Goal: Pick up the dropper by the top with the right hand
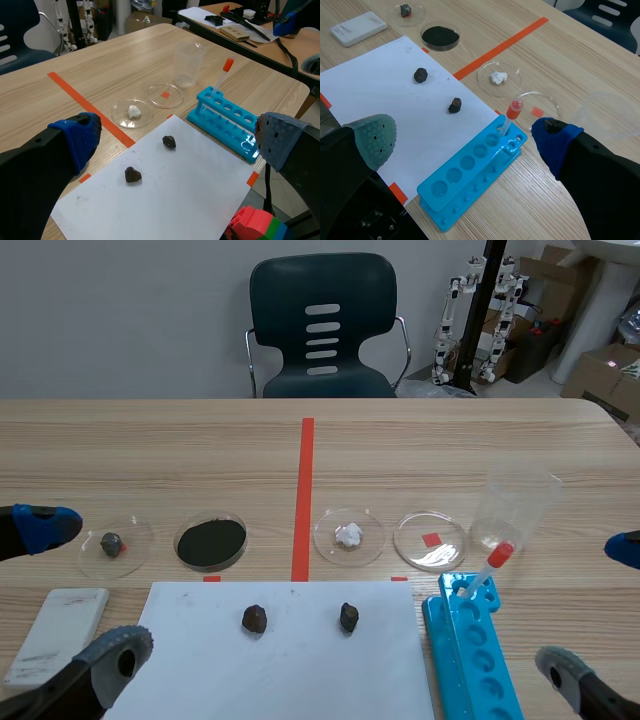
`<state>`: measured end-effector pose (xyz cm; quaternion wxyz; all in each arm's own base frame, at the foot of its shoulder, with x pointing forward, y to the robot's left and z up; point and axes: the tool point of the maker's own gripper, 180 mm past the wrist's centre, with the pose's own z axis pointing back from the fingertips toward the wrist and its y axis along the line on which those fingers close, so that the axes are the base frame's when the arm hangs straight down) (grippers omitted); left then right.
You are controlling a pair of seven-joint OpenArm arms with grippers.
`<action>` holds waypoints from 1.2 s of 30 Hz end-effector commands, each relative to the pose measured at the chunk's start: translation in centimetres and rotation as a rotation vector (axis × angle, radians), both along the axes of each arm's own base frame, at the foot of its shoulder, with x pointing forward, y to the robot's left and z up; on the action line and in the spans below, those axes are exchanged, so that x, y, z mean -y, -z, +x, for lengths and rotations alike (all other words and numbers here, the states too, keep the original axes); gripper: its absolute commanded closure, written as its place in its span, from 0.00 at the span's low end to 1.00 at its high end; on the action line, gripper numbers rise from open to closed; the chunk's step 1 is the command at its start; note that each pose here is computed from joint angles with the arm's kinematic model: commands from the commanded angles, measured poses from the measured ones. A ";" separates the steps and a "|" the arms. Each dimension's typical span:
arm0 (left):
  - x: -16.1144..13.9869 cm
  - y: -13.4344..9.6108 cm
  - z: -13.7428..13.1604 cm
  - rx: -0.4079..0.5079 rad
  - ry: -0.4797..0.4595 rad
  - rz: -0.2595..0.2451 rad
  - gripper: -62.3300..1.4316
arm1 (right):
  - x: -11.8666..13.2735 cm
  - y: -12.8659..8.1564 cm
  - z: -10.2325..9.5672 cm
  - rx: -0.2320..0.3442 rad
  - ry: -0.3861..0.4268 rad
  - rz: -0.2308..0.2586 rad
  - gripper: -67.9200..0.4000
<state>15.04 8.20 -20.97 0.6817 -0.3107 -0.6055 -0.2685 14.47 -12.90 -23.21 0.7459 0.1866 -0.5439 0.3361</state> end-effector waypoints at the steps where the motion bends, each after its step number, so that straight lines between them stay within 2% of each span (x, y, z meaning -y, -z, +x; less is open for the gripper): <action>1: 0.2 -0.7 0.1 0.016 -0.005 -0.032 0.00 | -0.4 -1.3 0.4 0.046 -0.001 0.046 0.17; 4: 0.2 -0.7 0.1 0.016 -0.005 -0.032 0.00 | -0.5 -1.3 0.3 0.052 -0.011 0.037 0.17; 7: 0.2 -0.7 0.1 0.016 -0.005 -0.032 0.00 | -0.8 -1.0 -0.1 0.069 -0.058 -0.001 0.17; 11: 0.2 -0.7 0.1 0.016 -0.005 -0.032 0.00 | -1.2 -1.7 -0.3 0.110 -0.085 0.013 0.17; 32: 0.2 -0.7 0.1 0.016 -0.005 -0.032 0.00 | -1.3 -2.0 -0.2 0.123 -0.086 0.027 0.17; 36: 0.2 -0.7 0.1 0.016 -0.005 -0.032 0.00 | -1.3 -2.8 -0.1 0.160 -0.079 0.068 0.17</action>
